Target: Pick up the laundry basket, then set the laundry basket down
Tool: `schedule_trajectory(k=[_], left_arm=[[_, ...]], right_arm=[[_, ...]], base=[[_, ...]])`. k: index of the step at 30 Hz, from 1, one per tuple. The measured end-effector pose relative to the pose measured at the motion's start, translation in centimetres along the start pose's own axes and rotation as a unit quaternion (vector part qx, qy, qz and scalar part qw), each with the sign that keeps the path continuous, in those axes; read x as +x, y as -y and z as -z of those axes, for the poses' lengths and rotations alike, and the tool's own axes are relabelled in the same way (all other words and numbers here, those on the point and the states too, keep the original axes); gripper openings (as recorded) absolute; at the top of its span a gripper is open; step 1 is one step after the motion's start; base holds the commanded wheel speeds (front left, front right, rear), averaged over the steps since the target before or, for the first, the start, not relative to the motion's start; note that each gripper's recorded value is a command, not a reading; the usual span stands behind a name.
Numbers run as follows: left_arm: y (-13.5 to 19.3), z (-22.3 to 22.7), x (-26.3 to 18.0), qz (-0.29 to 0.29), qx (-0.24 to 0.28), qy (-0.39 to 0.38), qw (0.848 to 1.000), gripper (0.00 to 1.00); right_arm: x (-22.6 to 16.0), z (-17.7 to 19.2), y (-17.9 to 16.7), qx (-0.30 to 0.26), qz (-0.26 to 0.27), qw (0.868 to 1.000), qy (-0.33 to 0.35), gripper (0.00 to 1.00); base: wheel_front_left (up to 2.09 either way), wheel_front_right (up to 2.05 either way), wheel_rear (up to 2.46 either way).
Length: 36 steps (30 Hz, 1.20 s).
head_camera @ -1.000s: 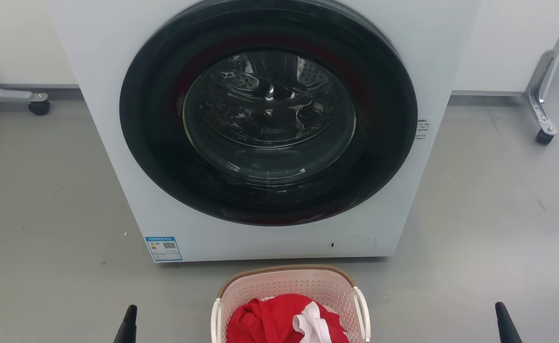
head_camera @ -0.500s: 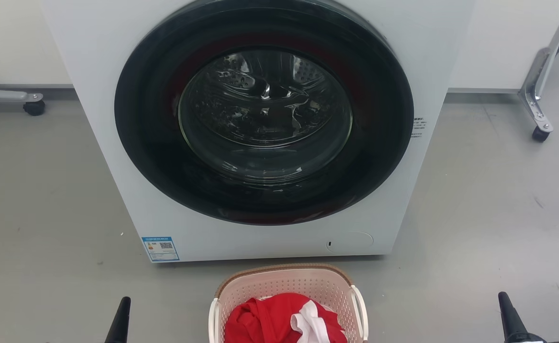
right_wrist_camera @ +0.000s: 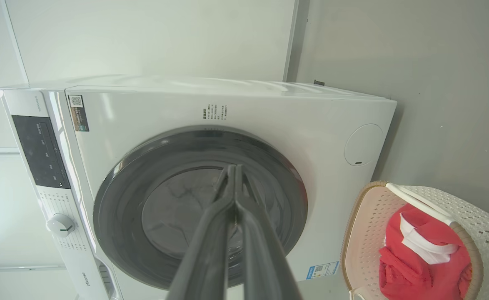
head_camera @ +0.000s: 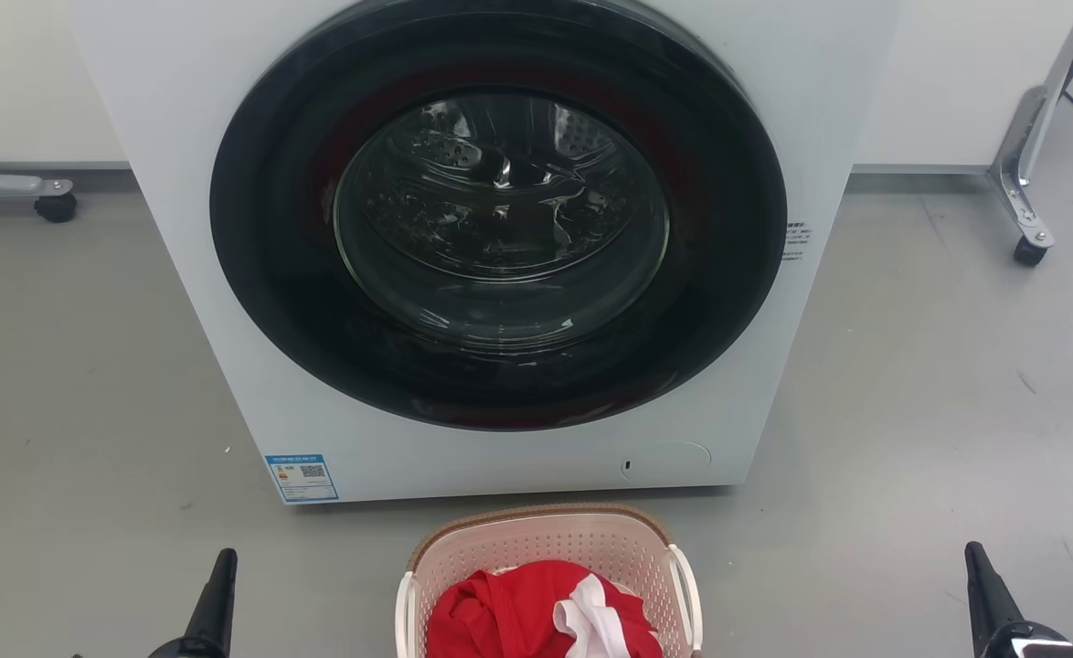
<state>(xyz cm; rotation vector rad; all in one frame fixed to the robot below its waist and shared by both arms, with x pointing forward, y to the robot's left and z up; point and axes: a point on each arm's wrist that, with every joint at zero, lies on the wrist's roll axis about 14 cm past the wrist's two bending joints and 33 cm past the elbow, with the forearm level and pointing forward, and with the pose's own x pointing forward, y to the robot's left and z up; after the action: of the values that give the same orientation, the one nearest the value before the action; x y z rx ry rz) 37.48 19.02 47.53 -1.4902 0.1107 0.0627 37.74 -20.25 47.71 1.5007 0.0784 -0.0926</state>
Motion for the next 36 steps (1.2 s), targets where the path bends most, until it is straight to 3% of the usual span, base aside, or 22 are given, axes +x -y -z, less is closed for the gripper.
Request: schedule_trajectory(k=[7,36], left_arm=[[0.49,-0.15,0.37,0.012,-0.04,0.003,0.999,0.0],[0.46,-0.16,0.36,0.012,-0.04,0.003,0.999,0.0]], right_arm=[[0.2,-0.3,-0.3,0.036,-0.009,0.999,0.004,0.0],[0.3,-0.28,-0.53,0.036,-0.013,0.999,0.004,0.0]], base=[[0.0,0.0,0.0],[0.0,0.0,0.0]])
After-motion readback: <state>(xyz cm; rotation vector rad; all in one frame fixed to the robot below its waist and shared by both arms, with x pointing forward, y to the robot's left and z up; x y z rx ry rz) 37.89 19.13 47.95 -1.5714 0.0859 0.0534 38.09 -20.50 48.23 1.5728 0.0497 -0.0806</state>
